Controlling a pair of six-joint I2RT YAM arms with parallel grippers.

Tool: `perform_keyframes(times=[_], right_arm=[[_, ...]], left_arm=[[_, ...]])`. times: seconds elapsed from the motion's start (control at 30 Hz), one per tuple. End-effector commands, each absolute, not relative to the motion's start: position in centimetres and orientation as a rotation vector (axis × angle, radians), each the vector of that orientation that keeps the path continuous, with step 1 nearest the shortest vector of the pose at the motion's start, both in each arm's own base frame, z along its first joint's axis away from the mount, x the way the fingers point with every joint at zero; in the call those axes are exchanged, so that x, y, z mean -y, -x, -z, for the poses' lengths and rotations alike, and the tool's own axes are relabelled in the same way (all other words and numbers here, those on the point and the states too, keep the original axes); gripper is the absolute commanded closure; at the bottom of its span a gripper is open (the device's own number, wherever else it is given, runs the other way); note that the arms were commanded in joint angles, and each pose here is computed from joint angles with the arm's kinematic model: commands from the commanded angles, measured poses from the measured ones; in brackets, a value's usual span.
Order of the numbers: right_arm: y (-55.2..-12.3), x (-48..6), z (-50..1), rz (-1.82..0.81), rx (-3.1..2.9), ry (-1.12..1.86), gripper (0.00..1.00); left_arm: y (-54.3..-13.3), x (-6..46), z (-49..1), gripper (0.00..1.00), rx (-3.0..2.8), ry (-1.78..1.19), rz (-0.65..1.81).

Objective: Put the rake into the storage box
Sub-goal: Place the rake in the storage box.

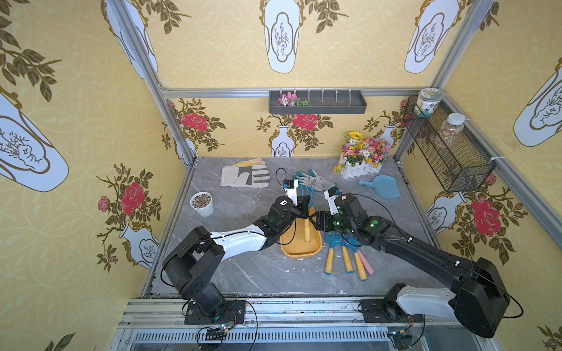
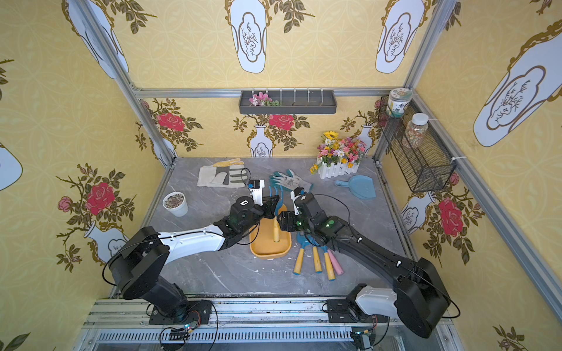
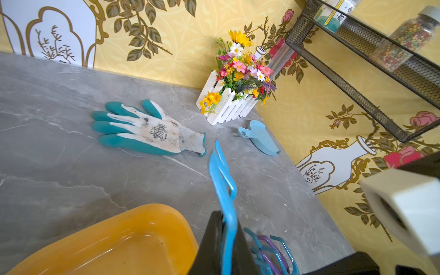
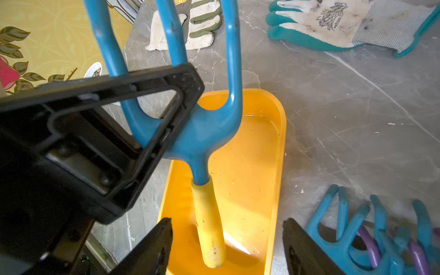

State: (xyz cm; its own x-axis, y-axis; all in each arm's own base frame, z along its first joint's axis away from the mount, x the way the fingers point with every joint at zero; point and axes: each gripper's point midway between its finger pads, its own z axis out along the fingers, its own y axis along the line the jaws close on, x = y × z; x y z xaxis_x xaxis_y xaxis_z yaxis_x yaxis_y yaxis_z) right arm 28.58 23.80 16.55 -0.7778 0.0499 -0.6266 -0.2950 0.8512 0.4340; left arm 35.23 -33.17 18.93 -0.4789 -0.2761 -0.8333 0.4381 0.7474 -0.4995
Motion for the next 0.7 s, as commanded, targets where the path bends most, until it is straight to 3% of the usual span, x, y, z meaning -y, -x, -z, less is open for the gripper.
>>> perform_keyframes(times=[0.0, 0.67], right_arm=[[-29.1, -23.1, -16.9, -0.658, -2.342, 0.137, 0.23], [-28.6, -20.9, -14.6, -0.541, -2.395, 0.068, 0.25]], left_arm=[[-36.6, 31.1, -18.6, 1.0, -1.883, 0.007, 0.807], [-33.7, 31.7, -14.0, 1.0, -2.099, 0.043, 0.948]])
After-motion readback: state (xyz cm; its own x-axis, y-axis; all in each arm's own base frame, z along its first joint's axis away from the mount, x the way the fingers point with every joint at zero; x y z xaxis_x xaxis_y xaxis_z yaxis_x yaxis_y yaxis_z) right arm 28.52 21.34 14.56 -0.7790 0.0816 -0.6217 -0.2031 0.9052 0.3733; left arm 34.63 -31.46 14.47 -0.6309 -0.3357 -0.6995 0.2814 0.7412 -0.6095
